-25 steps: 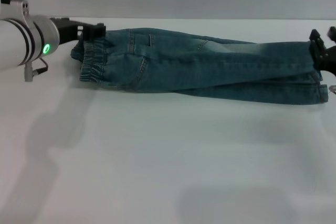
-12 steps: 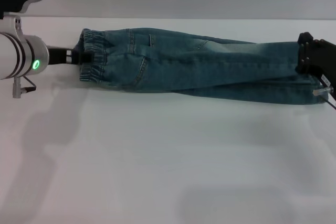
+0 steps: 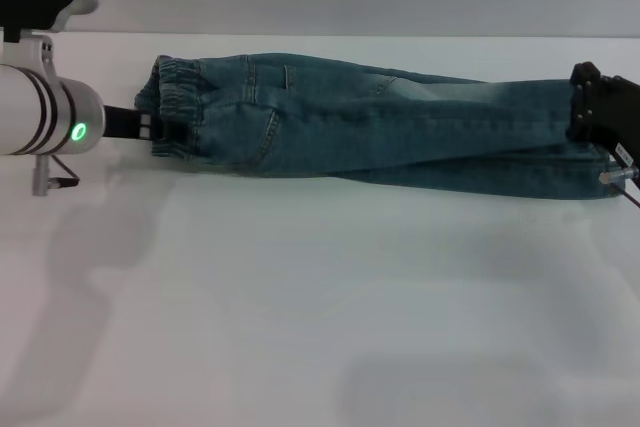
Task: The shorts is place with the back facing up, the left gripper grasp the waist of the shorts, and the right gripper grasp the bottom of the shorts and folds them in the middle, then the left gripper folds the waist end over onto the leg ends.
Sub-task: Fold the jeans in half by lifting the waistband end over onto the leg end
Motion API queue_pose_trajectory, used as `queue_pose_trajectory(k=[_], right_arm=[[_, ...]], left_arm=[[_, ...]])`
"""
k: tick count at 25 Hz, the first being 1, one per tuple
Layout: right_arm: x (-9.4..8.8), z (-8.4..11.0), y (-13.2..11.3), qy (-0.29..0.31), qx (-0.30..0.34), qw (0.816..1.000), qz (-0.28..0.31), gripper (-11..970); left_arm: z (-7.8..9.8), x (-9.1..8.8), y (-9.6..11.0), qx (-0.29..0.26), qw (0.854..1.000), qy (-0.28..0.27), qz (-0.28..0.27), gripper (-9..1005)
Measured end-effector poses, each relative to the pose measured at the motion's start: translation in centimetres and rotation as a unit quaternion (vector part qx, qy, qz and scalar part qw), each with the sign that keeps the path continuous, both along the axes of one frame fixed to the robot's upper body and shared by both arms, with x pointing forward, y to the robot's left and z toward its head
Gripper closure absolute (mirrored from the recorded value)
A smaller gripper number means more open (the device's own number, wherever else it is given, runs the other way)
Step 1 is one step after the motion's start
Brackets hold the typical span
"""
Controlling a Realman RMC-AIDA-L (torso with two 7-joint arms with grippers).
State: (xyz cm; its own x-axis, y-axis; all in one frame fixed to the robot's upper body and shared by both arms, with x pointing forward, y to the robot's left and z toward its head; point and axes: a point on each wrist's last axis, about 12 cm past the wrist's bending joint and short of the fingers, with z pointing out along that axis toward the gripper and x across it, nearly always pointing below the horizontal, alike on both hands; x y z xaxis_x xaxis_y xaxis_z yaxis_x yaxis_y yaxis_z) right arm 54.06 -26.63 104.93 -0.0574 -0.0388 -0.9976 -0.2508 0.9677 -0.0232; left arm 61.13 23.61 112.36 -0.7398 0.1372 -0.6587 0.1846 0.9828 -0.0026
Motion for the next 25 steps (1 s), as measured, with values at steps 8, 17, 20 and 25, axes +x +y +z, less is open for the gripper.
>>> queue_pose_trajectory(k=[8, 17, 20, 25], right_arm=[[-0.4, -0.3, 0.0, 0.005, 0.0, 1.0, 0.001, 960], [-1.0, -0.2, 0.0, 0.002, 0.004, 1.0, 0.001, 960], [-1.0, -0.1, 0.0, 0.002, 0.005, 1.0, 0.001, 960], [-0.9, -0.1, 0.0, 0.003, 0.005, 1.0, 0.001, 961]], left_arm=[[-0.7, 0.4, -0.4, -0.024, 0.999, 0.018, -0.02, 143], [-1.4, 1.0, -0.3, -0.017, 1.0, 0.02, -0.017, 142], [-1.6, 1.2, -0.3, -0.019, 0.999, 0.023, -0.016, 142], [-1.8, 1.4, -0.6, -0.019, 0.999, 0.029, -0.02, 142]])
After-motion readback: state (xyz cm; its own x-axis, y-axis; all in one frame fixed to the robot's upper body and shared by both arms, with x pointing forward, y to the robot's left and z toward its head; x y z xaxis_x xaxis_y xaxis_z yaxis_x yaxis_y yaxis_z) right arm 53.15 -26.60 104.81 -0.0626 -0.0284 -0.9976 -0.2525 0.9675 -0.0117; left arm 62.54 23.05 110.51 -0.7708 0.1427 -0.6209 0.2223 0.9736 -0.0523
